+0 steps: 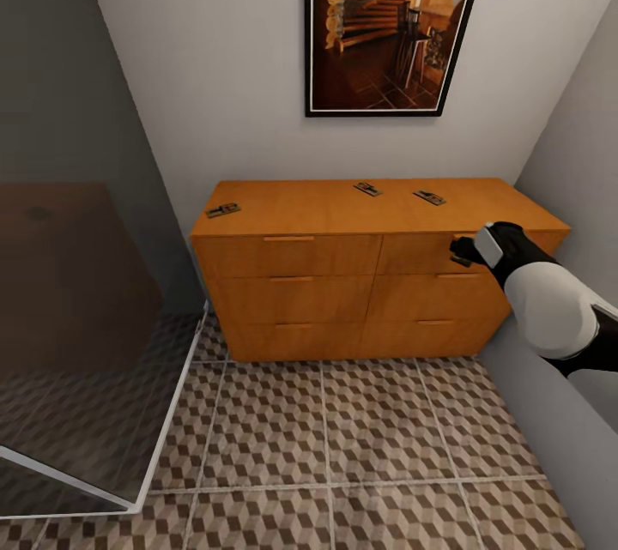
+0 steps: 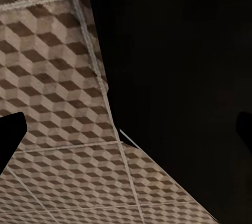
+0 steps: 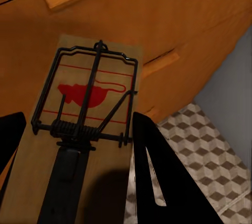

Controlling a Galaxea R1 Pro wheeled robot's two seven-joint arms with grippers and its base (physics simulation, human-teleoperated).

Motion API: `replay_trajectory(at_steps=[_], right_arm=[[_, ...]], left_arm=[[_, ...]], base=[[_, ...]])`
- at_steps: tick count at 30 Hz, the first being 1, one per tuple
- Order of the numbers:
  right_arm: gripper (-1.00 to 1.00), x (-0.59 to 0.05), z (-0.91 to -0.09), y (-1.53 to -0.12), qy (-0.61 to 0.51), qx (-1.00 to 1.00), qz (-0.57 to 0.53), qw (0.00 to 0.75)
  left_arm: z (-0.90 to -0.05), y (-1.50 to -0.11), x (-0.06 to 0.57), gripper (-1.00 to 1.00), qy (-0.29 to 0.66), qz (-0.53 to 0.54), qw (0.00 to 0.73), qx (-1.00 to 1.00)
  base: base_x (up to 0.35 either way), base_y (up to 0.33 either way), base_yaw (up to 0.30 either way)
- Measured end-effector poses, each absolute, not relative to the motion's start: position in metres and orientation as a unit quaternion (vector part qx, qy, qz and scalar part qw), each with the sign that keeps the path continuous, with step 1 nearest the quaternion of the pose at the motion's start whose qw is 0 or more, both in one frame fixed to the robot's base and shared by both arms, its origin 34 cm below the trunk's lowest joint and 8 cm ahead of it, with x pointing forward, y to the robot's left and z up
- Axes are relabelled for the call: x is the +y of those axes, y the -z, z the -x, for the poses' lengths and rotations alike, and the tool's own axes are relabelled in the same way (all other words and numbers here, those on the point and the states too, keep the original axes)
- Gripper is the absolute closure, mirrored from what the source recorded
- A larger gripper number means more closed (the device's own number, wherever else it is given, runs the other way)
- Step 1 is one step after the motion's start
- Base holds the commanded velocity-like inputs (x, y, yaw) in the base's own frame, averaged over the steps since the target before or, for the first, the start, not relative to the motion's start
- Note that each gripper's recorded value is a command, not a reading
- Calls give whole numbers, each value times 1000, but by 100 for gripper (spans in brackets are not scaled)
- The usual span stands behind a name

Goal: Take the four mousetraps from the cabinet in the bathroom and place them on the bathroom floor. Make sure all four end up on the same floor surface, and ensure that at least two of them are either under or directly next to the same bathroom sink.

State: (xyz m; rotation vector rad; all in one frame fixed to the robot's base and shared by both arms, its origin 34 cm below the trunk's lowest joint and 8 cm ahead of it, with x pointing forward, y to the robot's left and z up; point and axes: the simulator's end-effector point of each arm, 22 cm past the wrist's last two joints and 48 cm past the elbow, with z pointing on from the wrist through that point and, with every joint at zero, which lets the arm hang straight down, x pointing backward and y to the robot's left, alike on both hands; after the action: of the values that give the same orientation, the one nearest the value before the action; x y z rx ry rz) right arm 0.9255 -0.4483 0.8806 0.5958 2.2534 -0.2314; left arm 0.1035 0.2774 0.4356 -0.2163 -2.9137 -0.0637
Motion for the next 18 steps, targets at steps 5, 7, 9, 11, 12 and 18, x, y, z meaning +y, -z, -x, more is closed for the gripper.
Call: replay_trajectory(at_steps=[5, 7, 9, 11, 12, 18], right_arm=[[100, -450, -926, -881, 96, 888, -222, 391], [100, -450, -926, -881, 96, 889, -221, 390], [100, -449, -926, -880, 95, 889, -220, 390], [100, -447, -925, -877, 94, 891, -219, 387], [100, -446, -924, -874, 93, 892, -218, 384], [100, -442, -922, -868, 91, 896, -215, 378]], left_arm=[[-104, -436, 276, -100, 21, 74, 109, -991], [-104, -436, 276, -100, 21, 74, 109, -991], [-104, -436, 276, -100, 21, 74, 109, -991], [-104, -436, 276, -100, 21, 73, 109, -991], [-104, -436, 276, -100, 21, 73, 109, -991], [-104, -436, 276, -100, 21, 73, 109, -991]], base=[[0, 0, 0], [0, 0, 0], [0, 0, 0], [0, 0, 0], [0, 0, 0], [0, 0, 0]])
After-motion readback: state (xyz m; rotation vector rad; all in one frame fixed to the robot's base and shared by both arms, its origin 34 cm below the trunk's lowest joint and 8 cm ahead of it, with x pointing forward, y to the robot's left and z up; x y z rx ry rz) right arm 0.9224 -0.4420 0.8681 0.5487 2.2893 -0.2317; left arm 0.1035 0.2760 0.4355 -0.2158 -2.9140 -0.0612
